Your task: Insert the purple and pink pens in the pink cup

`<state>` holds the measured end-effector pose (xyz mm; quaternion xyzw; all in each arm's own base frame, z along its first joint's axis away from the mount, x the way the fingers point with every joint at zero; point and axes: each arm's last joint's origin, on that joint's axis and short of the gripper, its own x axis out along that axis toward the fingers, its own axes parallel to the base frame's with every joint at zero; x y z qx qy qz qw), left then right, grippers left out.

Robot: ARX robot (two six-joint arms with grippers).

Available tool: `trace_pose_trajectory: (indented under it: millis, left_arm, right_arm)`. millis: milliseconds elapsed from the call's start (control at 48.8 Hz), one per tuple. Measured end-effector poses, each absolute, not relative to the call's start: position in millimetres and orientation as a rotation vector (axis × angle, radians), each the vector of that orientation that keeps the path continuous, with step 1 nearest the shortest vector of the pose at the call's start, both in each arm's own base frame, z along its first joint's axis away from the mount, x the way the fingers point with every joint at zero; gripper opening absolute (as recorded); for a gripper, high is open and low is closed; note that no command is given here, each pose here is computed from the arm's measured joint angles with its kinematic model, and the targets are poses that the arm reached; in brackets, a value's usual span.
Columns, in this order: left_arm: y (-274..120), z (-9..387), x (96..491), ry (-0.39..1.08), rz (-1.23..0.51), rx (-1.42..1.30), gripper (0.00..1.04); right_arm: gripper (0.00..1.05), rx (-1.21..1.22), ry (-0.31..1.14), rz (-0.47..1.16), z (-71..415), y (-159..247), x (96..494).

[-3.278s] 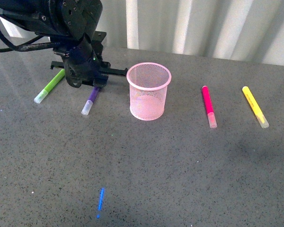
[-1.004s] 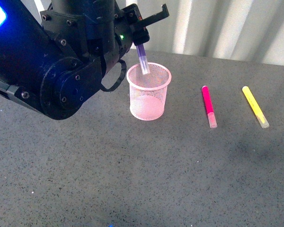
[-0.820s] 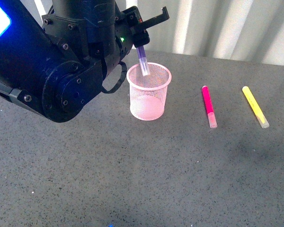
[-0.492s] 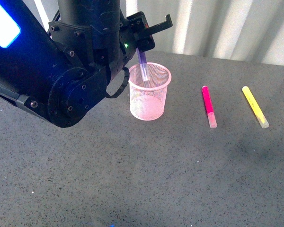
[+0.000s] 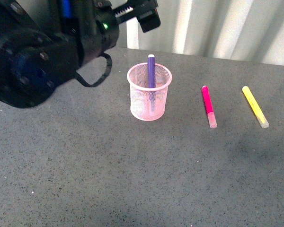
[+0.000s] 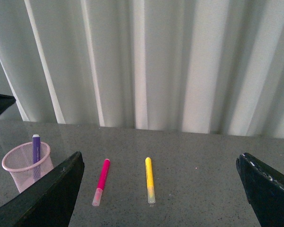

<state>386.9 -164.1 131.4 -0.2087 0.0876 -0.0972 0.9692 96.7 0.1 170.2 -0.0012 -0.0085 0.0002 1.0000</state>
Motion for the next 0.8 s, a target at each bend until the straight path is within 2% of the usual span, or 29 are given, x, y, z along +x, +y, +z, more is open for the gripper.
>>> trace_pose_trajectory:
  millis: [143, 287, 574, 656, 799]
  left_arm:
    - [-132.0, 170.7, 353.7, 0.188, -0.255, -0.364, 0.98]
    - [-82.1, 209.1, 298.9, 0.110, -0.247, -0.347, 0.98]
    - [-11.2, 219.4, 228.3, 0.068, -0.141, -0.345, 0.98]
    - [-0.2, 209.3, 204.7, -0.004, 0.000, -0.178, 0.80]
    - [0.0, 189.4, 177.0, 0.010, 0.000, -0.043, 0.47]
  right_arm:
    - [0.98, -0.002, -0.017, 0.000, 170.2, 0.1, 96.7]
    - [0.98, -0.002, -0.017, 0.000, 170.2, 0.1, 96.7]
    - [0.98, -0.002, -0.017, 0.000, 170.2, 0.1, 96.7]
    - [0.98, -0.002, -0.017, 0.000, 170.2, 0.1, 96.7]
    - [0.98, -0.002, -0.017, 0.001, 170.2, 0.1, 96.7]
